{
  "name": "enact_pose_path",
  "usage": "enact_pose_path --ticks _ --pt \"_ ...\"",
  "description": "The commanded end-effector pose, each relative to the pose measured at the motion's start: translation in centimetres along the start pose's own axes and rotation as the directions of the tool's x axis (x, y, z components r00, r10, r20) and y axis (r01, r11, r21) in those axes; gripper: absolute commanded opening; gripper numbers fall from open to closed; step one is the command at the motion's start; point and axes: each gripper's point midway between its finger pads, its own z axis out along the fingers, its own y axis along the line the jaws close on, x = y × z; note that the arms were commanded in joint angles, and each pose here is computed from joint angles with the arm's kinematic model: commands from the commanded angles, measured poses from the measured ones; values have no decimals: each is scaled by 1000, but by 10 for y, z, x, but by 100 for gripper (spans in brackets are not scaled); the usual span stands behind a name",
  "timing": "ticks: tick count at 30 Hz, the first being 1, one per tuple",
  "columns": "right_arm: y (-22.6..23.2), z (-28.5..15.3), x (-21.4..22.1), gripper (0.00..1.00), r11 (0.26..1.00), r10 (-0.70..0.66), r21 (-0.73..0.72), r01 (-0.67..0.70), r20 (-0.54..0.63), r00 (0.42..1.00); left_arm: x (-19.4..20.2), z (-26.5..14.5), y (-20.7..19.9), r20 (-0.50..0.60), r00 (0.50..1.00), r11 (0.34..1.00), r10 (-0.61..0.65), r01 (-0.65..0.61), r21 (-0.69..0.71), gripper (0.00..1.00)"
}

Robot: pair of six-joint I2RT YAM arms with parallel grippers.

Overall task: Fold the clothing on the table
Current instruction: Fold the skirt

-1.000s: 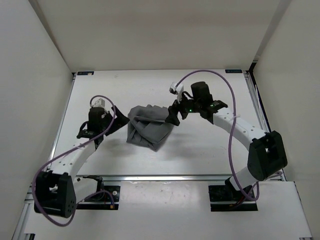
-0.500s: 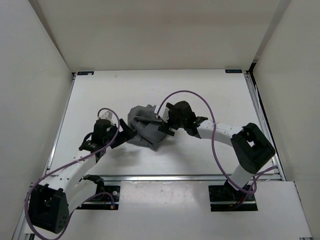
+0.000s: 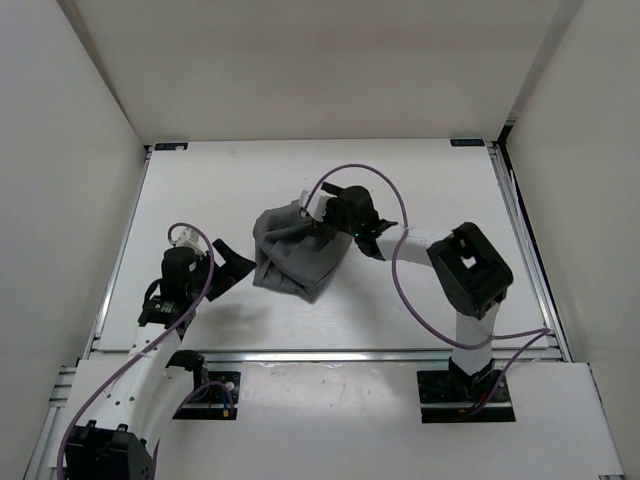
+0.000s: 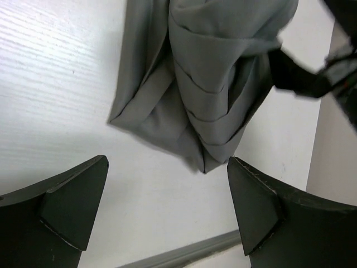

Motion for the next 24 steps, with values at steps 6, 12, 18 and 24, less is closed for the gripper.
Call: enact_pose_path --ticks 6,12,18,24 --pt "-24 36 -186 91 998 54 7 -64 461 886 4 -17 4 -84 996 999 42 -41 7 99" --pt "-26 27 -159 98 961 275 -110 -254 297 915 -3 -4 0 -73 996 999 49 -47 28 99" --pt "-30 -40 -103 99 807 566 -270 -525 102 818 -19 15 -23 -16 996 990 88 -86 114 99" --pt "-6 -86 -64 99 775 606 -235 -587 10 795 -44 23 -88 108 992 955 59 -87 284 99"
